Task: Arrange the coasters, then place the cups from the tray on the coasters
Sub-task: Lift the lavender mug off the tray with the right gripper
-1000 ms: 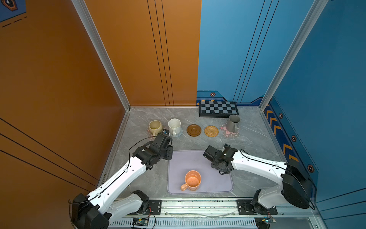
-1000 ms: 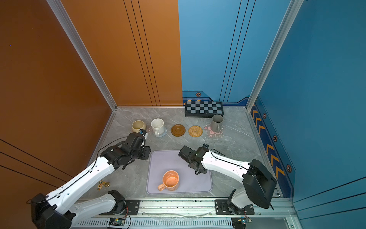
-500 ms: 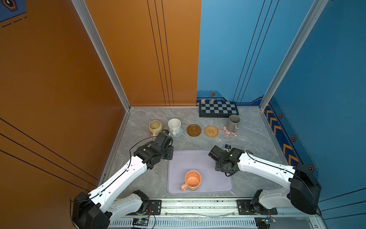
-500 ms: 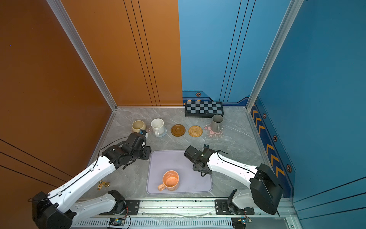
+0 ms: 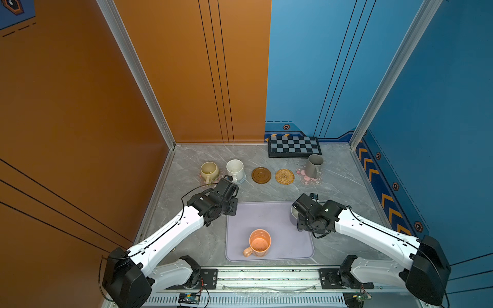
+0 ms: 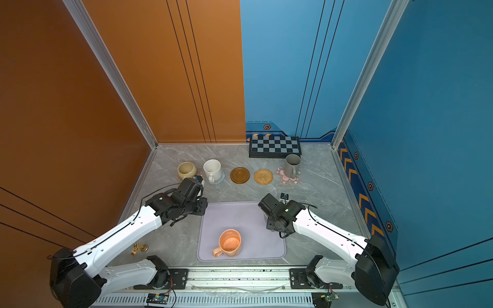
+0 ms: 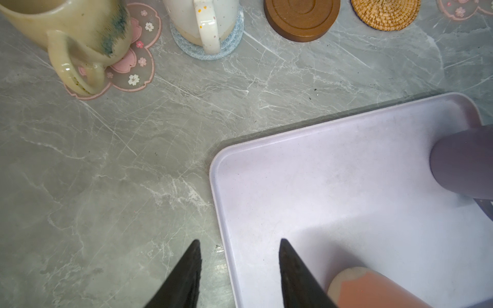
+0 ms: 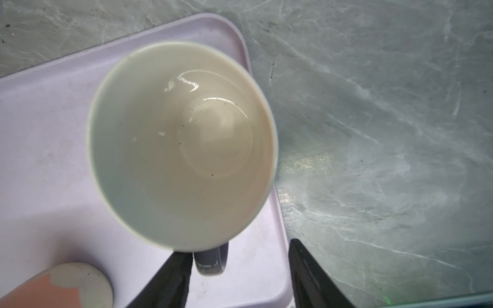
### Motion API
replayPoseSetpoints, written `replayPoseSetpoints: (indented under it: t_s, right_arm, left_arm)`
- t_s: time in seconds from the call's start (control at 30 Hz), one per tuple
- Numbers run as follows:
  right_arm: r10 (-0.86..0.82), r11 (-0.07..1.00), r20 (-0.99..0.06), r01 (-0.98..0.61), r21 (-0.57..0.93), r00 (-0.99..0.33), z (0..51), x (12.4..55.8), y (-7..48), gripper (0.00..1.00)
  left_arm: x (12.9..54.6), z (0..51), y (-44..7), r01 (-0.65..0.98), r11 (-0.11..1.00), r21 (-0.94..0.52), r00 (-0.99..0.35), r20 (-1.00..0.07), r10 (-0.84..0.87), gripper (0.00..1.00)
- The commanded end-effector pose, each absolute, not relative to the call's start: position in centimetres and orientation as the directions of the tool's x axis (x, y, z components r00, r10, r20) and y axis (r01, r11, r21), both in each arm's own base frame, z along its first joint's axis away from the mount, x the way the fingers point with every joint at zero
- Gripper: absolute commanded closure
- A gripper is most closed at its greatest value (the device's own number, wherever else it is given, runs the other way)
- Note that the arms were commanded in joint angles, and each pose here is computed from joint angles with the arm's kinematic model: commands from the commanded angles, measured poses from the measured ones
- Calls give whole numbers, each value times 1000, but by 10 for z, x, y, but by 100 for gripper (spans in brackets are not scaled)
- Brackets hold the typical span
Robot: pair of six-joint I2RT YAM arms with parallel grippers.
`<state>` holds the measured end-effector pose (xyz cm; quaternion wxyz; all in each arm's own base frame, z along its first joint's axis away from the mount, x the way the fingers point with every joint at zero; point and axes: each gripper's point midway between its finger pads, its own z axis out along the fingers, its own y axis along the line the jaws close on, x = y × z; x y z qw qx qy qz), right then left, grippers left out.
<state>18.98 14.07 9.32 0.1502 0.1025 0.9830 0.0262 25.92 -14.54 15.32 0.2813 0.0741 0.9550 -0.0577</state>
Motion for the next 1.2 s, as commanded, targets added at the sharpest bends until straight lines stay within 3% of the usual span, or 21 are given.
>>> replayPoseSetpoints:
  t_s: [0.0, 0.97, 1.17]
  right_arm:
    - [173, 985, -266, 164, 53, -948, 91, 182, 133, 40]
    - [40, 999, -226, 34, 29, -973, 69, 179, 159, 41]
    - [35, 999, -233, 32, 16, -972, 62, 183, 162, 47]
  left_arm:
    - [261, 160, -146, 163, 985, -60, -826, -553, 103, 52]
    - [256, 153, -142, 158, 986, -54, -833, -543, 104, 52]
    - [255, 152, -141, 156, 986, -53, -835, -540, 103, 52]
